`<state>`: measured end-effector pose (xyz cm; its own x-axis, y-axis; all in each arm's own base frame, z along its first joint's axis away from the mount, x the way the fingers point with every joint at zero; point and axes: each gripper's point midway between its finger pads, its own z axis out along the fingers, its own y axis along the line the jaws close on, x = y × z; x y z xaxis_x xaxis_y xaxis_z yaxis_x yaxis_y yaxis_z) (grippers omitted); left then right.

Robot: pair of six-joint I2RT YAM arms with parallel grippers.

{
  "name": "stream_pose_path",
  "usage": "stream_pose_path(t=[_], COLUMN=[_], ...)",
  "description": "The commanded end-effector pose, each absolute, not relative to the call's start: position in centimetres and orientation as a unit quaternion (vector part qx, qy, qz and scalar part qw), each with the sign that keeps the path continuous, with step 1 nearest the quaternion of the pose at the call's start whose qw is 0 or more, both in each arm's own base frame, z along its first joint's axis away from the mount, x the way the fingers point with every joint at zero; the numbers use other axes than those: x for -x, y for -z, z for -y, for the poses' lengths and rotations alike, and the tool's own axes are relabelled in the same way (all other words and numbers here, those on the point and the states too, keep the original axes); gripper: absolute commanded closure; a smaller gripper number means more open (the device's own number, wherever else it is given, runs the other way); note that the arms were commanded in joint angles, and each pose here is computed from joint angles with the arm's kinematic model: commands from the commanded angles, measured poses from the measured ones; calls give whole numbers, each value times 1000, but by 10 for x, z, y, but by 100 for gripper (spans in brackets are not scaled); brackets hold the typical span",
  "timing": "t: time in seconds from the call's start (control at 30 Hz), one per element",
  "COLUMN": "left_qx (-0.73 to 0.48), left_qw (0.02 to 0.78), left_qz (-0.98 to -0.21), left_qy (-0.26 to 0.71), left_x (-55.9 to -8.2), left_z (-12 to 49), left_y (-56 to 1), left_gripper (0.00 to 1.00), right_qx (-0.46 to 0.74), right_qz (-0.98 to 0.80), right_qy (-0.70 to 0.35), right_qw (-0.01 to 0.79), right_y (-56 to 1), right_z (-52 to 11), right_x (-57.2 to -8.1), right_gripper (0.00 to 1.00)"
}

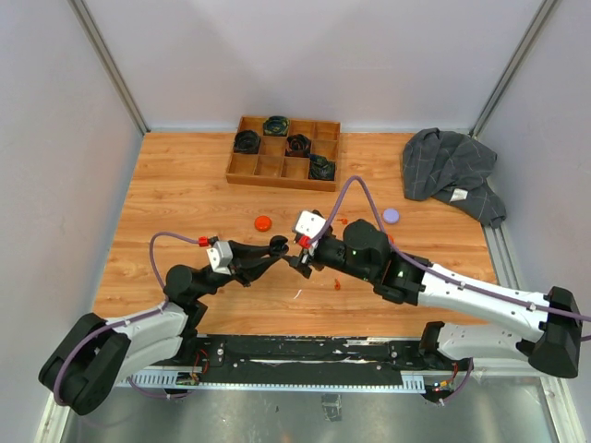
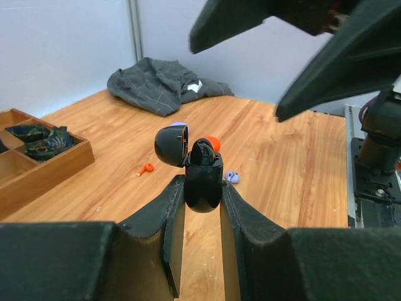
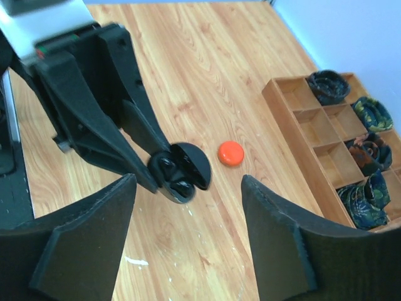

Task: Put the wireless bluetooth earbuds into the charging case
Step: Place the earbud in the charging case, then close the charging case.

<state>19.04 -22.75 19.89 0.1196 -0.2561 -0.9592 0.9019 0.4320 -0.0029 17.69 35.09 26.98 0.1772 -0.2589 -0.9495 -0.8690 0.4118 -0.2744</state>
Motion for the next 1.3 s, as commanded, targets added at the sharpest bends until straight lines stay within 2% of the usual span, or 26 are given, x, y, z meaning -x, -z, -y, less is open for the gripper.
stream_pose_path(t=[0.0,0.2,0.5,1.0,1.27], left_qx=[-334,-349,-373,-358,-335], left_qw=[676,664,648,644,644], left_qz=[-488,-482,-465,-488,-523], left_qy=[439,453,474,468,447], left_x=[-181,-175,-164,-174,-191], left_z=[229,234,240,240,238], left_y=[-201,-200,-201,-195,-187], left_gripper=[100,100,100,100,100], right_qx=[532,572,609,642,643], right_qz=[-580,-562,-554,-552,-561], right_qy=[-297,-304,-303,-358,-355], right_qw=[541,515,480,395,382], right_y=[-265,-255,-240,-214,-209], right_z=[-339,-332,-342,-358,-351], right_x=[-170,-171,-178,-161,-157], right_gripper=[28,13,0,3,7])
